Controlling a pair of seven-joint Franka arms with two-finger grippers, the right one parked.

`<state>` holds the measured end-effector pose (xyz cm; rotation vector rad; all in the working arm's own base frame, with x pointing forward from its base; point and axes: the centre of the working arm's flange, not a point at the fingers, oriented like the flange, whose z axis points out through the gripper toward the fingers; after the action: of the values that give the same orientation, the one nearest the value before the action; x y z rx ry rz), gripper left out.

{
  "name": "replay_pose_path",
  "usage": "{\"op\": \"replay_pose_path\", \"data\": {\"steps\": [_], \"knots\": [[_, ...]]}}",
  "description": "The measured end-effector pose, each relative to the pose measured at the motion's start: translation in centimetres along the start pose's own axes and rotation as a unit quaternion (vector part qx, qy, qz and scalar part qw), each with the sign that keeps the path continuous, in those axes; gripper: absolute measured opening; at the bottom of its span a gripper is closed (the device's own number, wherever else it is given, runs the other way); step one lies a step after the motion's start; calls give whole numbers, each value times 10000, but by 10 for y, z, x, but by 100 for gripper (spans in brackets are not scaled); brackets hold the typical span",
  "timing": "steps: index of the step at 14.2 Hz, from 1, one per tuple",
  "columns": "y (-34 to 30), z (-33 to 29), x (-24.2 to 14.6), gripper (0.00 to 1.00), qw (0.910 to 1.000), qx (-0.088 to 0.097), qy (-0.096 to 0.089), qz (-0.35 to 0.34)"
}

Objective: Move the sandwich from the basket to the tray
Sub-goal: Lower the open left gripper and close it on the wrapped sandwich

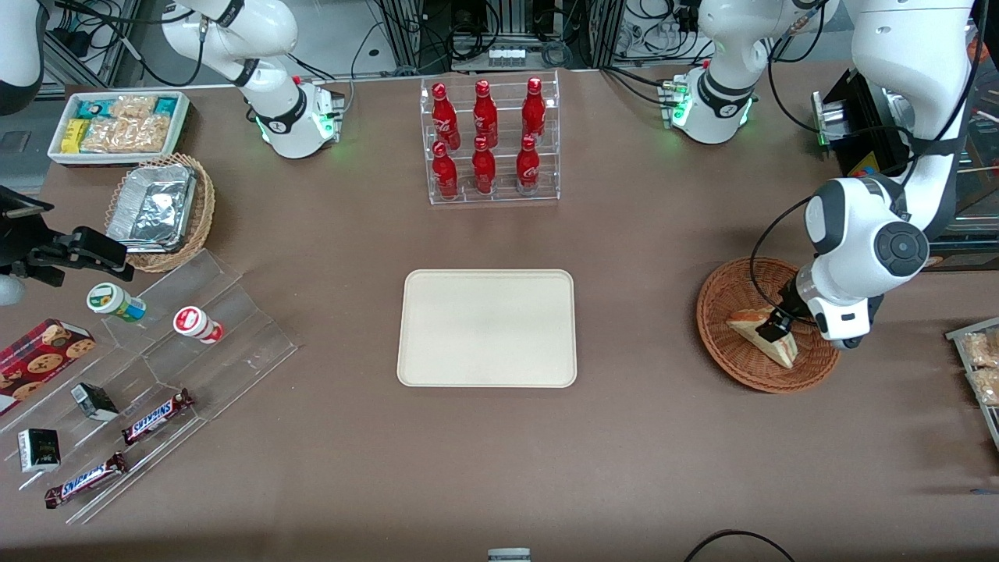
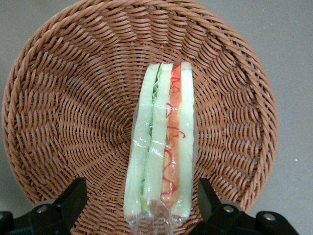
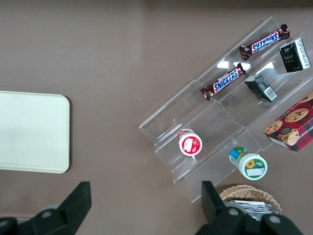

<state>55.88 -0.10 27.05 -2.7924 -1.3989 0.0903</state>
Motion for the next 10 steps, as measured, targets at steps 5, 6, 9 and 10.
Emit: {"op": "replay_pose_path", "data": {"steps": [5,6,9,10], "knots": [[-2,10,-1,95,10000,-63,39,-6],[-1,11,-1,95,10000,-71,43,-7],[-1,11,0,67,9999,-94,58,-10],[0,10,0,57,9999,-106,67,-10]]}}
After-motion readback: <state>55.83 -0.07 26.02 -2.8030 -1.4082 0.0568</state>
